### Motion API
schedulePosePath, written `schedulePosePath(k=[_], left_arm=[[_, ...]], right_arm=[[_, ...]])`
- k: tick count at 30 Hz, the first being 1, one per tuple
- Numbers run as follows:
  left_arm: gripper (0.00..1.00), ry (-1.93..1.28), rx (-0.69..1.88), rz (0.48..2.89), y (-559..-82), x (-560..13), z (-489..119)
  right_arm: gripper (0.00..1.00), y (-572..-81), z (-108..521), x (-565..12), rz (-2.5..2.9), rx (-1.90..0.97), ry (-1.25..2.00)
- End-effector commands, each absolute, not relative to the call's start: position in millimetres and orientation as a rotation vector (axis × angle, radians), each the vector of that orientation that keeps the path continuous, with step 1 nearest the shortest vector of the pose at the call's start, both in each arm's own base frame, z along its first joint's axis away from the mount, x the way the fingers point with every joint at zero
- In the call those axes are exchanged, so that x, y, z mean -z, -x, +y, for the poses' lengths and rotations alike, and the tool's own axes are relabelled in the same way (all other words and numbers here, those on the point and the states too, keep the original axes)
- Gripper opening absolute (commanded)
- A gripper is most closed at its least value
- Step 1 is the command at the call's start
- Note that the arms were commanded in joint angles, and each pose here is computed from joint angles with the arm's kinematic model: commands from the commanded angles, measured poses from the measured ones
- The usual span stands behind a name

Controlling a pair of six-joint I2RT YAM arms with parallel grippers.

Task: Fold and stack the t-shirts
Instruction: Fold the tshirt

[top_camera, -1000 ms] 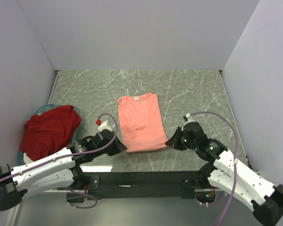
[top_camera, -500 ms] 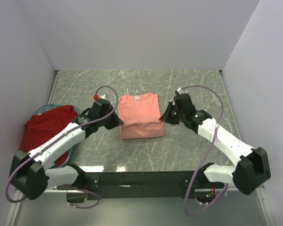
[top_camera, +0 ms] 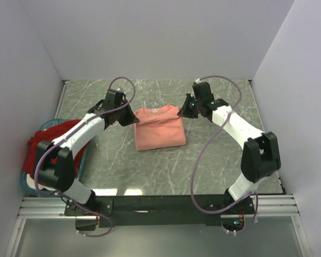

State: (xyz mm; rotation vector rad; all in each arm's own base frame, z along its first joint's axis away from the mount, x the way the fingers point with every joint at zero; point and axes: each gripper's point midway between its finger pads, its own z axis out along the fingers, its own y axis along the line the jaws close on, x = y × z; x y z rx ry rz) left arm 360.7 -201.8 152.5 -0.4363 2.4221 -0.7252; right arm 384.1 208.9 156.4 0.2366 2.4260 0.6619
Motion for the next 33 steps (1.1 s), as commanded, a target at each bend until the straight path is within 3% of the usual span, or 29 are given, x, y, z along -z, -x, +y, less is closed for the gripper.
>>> schedulePosePath(k=[1, 13, 27, 28, 29, 30, 33], left_arm=[[0.0, 0.383, 0.744, 2.389, -392.0, -158.3, -200.8], [0.01, 0.397, 0.774, 2.394, -465.0, -131.7, -196.7], [0.01, 0.452, 0.769, 2.383, -502.2, -117.3, -189.7], [0.06, 0.452, 0.797, 2.374, -506.4, -118.3, -186.2], [0.14, 0.453, 0.812, 2.358, -510.3, -120.3, -184.1], [0.4, 0.446, 0.85, 2.32, -518.5, -126.8, -181.2], [0.64, 0.433, 0.882, 2.288, -525.1, -136.1, -176.9]], right_arm=[[0.0, -421.7, 209.3, -169.5, 2.37, -0.665, -0.207], [0.0, -484.1, 208.5, -130.7, 2.426, -0.651, -0.22], [0.02, -524.3, 193.9, -116.9, 2.427, -0.69, -0.261], [0.05, -528.4, 193.4, -121.9, 2.415, -0.694, -0.262], [0.15, -530.5, 194.2, -122.8, 2.412, -0.704, -0.266], [0.28, -534.1, 193.5, -130.0, 2.404, -0.706, -0.266], [0.41, -533.2, 192.7, -139.0, 2.406, -0.694, -0.262]])
